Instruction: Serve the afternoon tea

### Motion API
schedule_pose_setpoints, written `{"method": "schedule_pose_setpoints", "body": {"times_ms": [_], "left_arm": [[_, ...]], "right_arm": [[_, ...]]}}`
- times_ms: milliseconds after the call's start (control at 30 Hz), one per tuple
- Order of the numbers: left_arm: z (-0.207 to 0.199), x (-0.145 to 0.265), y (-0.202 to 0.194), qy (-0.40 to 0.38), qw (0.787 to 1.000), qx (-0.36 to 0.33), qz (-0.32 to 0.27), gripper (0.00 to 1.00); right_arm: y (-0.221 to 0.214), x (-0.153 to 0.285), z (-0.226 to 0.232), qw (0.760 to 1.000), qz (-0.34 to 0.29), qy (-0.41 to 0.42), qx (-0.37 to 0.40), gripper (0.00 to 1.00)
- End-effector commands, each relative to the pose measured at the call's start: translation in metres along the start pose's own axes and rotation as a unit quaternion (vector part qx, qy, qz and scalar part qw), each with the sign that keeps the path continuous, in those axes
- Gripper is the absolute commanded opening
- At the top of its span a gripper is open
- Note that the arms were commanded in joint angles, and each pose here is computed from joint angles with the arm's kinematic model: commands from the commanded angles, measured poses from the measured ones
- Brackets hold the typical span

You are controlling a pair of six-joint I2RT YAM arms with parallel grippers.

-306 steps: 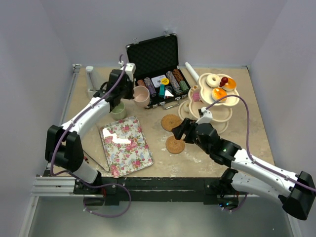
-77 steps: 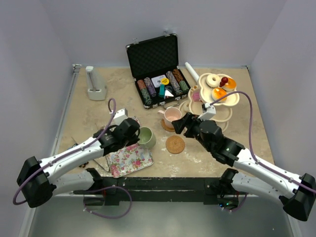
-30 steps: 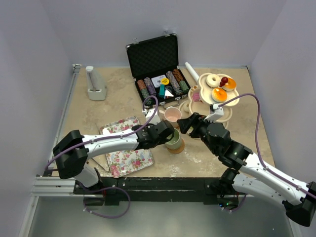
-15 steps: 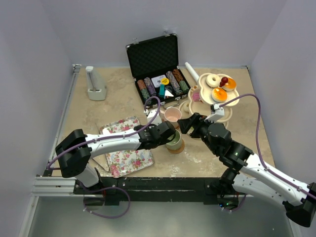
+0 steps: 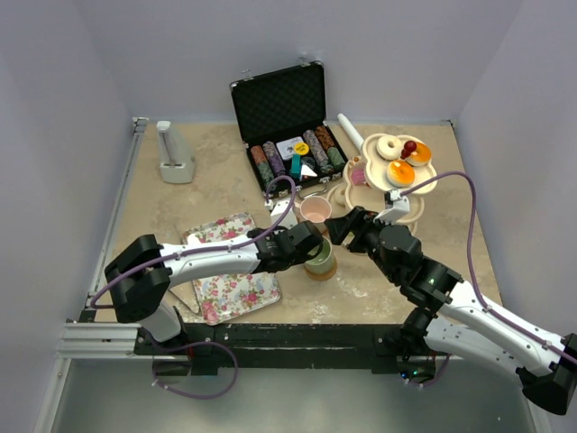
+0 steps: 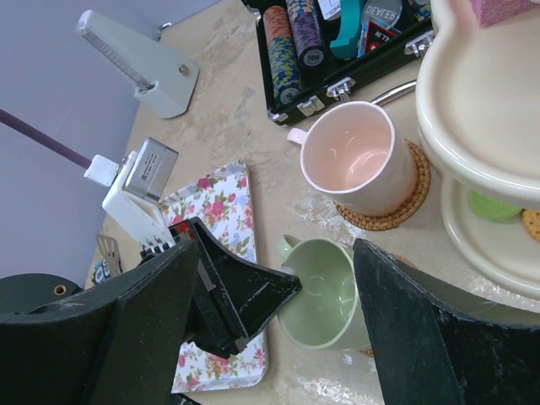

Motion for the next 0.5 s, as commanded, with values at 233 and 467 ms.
{"method": "schedule_pose_setpoints", "body": {"times_ms": [233, 467], "left_arm": [[-0.0369, 0.0101, 0.0201, -0.054, 0.997, 0.036, -0.031, 0.01], [-0.0385, 0.0095, 0.0195, -0.059, 0.997, 0.030, -0.030, 0.09]], "right_arm": [[0.0096, 0.0013, 0.0000, 1.000, -0.023, -0.004, 0.001, 0.79], [0.0088, 0.0014, -0.0020, 1.000, -0.022, -0.009, 0.002, 0.79]]}}
Point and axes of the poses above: each gripper's point midway between its finger pads, its own x axis back along the fingers, its own z axis along the line the jaws close on, y = z × x, the point moved 3 cm from there along x, back along the fingers, and after that the axes turned 2 degrees about -x, right-handed, at the moved point
